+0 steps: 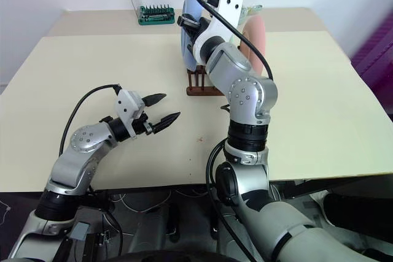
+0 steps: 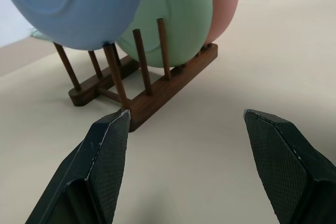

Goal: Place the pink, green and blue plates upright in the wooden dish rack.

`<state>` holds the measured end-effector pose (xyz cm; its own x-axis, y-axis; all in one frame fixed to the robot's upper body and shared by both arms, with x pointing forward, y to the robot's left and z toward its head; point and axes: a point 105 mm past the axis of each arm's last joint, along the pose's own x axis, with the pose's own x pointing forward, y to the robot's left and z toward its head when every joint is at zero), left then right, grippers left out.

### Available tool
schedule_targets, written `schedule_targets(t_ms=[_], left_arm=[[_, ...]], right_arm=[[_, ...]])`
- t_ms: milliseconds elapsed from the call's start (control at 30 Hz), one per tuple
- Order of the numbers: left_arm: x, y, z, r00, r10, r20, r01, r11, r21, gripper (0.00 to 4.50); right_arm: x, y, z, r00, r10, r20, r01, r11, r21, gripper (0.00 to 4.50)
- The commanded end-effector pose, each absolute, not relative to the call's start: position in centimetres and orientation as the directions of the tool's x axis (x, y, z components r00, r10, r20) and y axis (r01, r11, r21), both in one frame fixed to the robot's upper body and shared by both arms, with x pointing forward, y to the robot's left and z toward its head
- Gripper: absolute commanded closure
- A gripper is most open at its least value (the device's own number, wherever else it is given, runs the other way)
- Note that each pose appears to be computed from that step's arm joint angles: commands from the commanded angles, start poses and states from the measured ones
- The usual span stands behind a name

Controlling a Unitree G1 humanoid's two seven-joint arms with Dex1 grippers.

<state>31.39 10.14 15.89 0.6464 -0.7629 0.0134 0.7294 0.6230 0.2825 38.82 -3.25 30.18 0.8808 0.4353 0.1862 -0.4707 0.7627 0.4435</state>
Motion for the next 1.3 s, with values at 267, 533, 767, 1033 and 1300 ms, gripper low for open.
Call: schedule_targets(t_ms=[267, 533, 767, 1033, 1300], left_arm=[[30.6, 9.4, 16.8, 0.623, -0.781, 0.047, 0.737, 0.606, 0.299, 0.96], [30.6, 9.4, 16.8, 0.620, -0.783, 0.046, 0.739, 0.603, 0.299, 0.96], [30.7, 9.3, 16.8, 0.616, -0.786, 0.047, 0.742, 0.599, 0.300, 0.96], [30.7, 9.3, 16.9, 0.614, -0.788, 0.048, 0.742, 0.597, 0.304, 0.96], [30.7, 9.2, 16.9, 0.620, -0.783, 0.051, 0.737, 0.603, 0.307, 0.96]], right_arm=[[38.7, -3.7, 32.2, 0.870, 0.423, 0.254, -0.494, 0.753, 0.436, 4.31], [37.9, -3.8, 33.2, 0.863, 0.412, 0.292, -0.504, 0.748, 0.431, 4.31], [37.5, -3.7, 33.2, 0.864, 0.409, 0.294, -0.502, 0.746, 0.438, 4.31], [38.8, -4.4, 31.7, 0.906, 0.359, 0.225, -0.423, 0.782, 0.457, 4.31], [40.3, -4.2, 29.9, 0.934, 0.333, 0.129, -0.354, 0.814, 0.462, 4.31]])
